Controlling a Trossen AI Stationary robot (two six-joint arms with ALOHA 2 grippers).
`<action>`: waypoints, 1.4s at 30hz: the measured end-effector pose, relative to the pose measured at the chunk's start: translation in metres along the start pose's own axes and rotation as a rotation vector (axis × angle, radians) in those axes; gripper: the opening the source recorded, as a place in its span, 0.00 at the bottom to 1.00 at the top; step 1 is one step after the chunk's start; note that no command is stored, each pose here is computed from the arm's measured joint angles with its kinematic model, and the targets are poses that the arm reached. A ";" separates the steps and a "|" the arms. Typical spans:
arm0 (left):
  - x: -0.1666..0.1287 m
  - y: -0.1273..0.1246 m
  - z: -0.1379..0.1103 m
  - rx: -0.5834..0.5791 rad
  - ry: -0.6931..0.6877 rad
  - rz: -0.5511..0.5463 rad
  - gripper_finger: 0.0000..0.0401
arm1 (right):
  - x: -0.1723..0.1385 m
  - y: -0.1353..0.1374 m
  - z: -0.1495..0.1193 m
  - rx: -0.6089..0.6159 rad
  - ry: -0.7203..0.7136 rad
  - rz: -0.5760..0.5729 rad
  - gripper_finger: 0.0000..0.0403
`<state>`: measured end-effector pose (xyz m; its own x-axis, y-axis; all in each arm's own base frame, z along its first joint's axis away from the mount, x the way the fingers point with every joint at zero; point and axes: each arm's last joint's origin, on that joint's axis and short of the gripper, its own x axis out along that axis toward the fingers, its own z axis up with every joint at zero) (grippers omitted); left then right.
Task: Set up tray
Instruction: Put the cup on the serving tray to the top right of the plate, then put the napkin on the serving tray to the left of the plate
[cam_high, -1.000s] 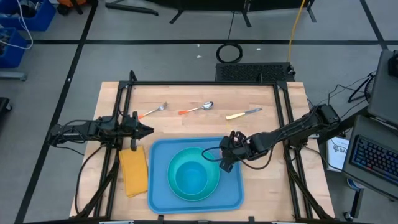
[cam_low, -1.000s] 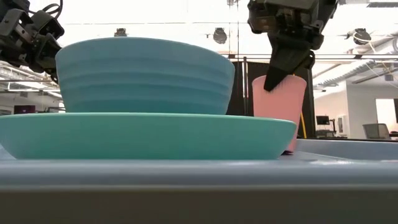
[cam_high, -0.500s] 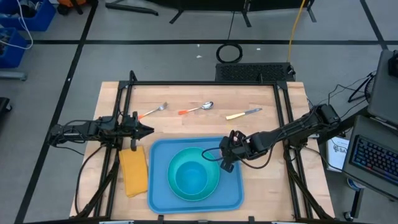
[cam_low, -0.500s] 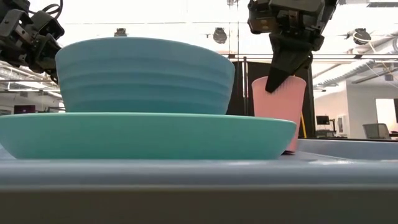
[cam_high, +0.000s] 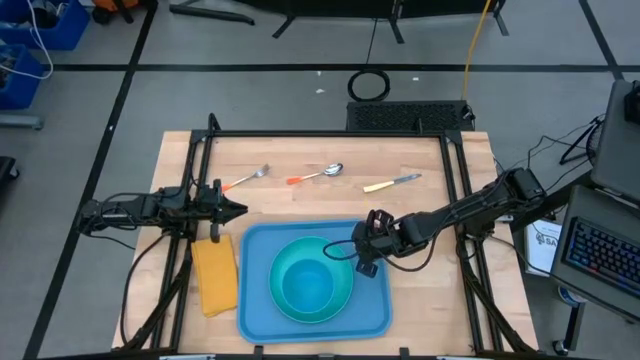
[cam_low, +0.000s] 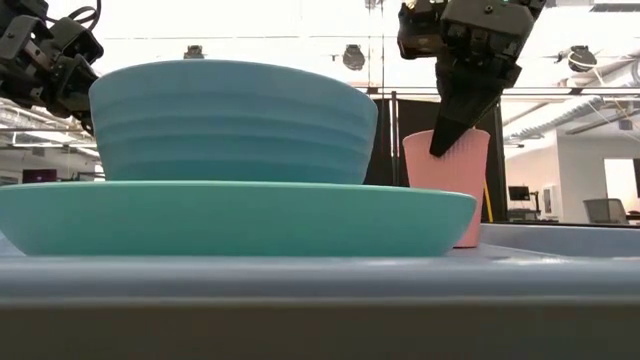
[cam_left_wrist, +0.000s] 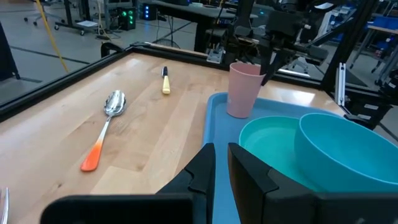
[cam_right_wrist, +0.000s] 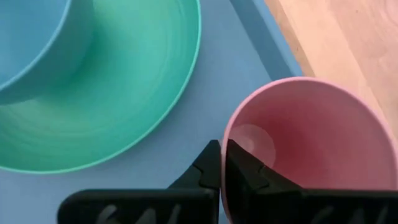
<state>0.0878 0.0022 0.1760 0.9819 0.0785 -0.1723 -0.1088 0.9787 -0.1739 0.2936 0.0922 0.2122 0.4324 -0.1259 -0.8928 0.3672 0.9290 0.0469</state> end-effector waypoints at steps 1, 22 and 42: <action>0.000 0.000 0.000 0.000 0.001 0.000 0.12 | 0.000 0.000 0.000 0.000 0.000 0.001 0.00; 0.000 0.000 0.000 0.000 0.001 -0.001 0.12 | 0.001 0.003 0.002 0.016 -0.011 0.044 0.22; 0.000 0.000 0.000 0.000 0.001 -0.001 0.12 | 0.001 0.003 0.003 0.013 -0.024 0.043 0.31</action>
<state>0.0878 0.0022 0.1759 0.9819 0.0771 -0.1730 -0.1075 0.9788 -0.1741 0.2974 0.0941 0.2131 0.4675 -0.0938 -0.8790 0.3581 0.9292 0.0913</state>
